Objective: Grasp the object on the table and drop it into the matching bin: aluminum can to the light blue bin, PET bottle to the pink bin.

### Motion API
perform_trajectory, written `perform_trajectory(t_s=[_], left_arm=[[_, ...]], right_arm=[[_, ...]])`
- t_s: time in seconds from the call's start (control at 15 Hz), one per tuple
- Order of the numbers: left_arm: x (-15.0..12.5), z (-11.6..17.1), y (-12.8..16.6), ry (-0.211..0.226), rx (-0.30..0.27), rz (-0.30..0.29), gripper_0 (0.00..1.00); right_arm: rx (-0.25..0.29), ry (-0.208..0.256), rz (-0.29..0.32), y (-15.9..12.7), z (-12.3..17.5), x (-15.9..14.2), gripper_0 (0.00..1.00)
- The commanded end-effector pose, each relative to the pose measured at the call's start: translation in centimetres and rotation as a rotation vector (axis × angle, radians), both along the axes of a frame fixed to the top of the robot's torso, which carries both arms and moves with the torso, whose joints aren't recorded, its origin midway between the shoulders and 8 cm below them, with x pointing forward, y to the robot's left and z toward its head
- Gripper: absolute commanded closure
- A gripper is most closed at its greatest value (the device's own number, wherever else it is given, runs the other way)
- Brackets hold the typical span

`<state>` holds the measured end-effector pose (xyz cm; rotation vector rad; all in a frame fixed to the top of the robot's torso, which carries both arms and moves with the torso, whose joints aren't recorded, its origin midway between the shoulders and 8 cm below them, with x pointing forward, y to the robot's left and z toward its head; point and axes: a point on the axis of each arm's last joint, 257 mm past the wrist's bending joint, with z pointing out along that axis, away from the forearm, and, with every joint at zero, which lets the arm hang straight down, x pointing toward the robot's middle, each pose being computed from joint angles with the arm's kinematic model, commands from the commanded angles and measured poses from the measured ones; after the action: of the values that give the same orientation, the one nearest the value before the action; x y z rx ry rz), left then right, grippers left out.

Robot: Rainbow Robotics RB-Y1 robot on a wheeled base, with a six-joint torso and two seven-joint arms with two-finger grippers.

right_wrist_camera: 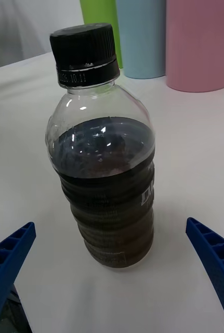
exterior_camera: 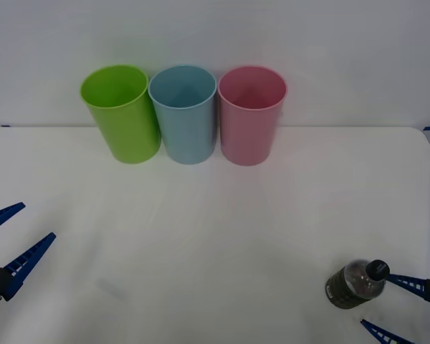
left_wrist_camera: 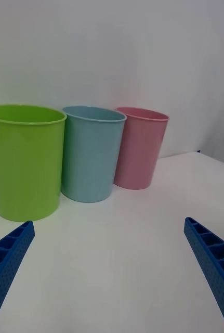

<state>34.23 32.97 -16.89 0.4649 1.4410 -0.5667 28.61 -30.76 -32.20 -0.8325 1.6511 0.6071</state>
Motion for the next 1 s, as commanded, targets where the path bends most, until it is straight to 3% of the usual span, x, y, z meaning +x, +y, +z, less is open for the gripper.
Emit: perform_trajectory(t_s=[0.07,1.0], left_arm=[[0.0,0.0,0.0,0.000,0.000,0.000,0.00],[0.0,0.0,0.0,0.000,0.000,0.000,0.00]], right_arm=[[0.005,-0.004,0.000,0.8,-0.4,0.2,0.00],[0.050,-0.041,-0.027,4.7,-1.4,2.0,0.00]])
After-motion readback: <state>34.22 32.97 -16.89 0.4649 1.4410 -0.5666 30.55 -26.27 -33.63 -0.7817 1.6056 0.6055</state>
